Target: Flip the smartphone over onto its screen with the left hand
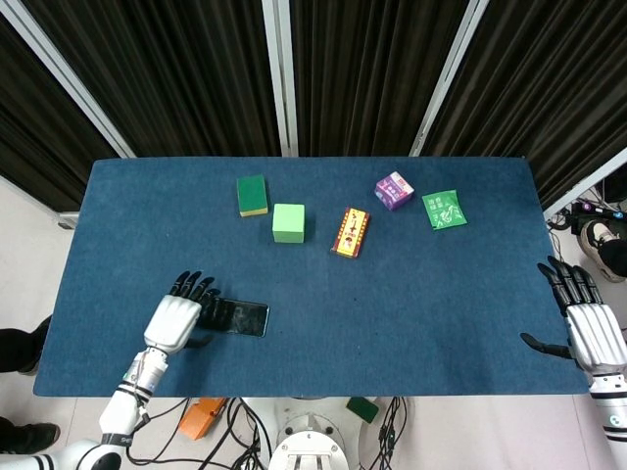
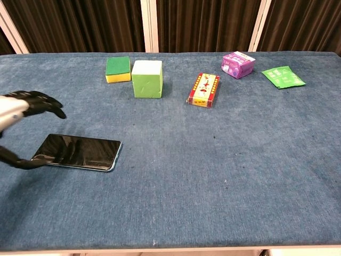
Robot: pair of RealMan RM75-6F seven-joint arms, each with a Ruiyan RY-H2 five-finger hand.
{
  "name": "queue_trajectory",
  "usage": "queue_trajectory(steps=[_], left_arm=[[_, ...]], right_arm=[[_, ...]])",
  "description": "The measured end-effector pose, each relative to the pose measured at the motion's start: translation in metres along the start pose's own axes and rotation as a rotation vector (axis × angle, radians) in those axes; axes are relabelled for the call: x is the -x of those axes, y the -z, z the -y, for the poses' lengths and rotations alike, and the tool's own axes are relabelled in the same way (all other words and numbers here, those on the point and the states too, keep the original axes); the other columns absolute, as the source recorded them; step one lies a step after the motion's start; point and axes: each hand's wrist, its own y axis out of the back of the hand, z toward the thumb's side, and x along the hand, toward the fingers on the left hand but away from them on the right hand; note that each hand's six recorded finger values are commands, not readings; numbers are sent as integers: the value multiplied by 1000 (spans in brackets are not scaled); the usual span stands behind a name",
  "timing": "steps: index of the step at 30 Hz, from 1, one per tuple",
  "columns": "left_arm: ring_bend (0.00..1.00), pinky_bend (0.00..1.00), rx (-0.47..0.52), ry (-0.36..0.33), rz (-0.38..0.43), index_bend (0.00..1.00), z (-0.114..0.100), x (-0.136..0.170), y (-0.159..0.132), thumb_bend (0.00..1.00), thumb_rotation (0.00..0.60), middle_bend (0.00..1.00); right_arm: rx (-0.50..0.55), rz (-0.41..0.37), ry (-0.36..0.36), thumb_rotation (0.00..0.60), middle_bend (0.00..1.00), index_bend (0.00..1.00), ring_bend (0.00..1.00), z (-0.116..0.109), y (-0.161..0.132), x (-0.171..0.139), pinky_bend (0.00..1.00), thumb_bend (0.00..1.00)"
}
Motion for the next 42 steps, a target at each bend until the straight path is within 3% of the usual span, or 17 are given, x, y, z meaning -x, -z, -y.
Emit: queue_trajectory(steps=[33, 38, 42], left_arm=[[0, 40, -6, 96, 0, 282, 28, -21, -24, 207, 600, 78], [0, 40, 4, 95, -2, 333, 32, -23, -25, 264, 600, 78], [0, 40, 22, 91, -3, 413, 33, -26, -25, 380, 600, 86]], right_arm=[[0, 16, -13, 600, 0, 0, 0, 3, 4, 0, 0, 149], [-1, 18, -12, 600, 0, 0, 0, 2, 4, 0, 0, 149], [-1, 21, -13, 600, 0, 0, 0, 3, 5, -1, 0, 148]])
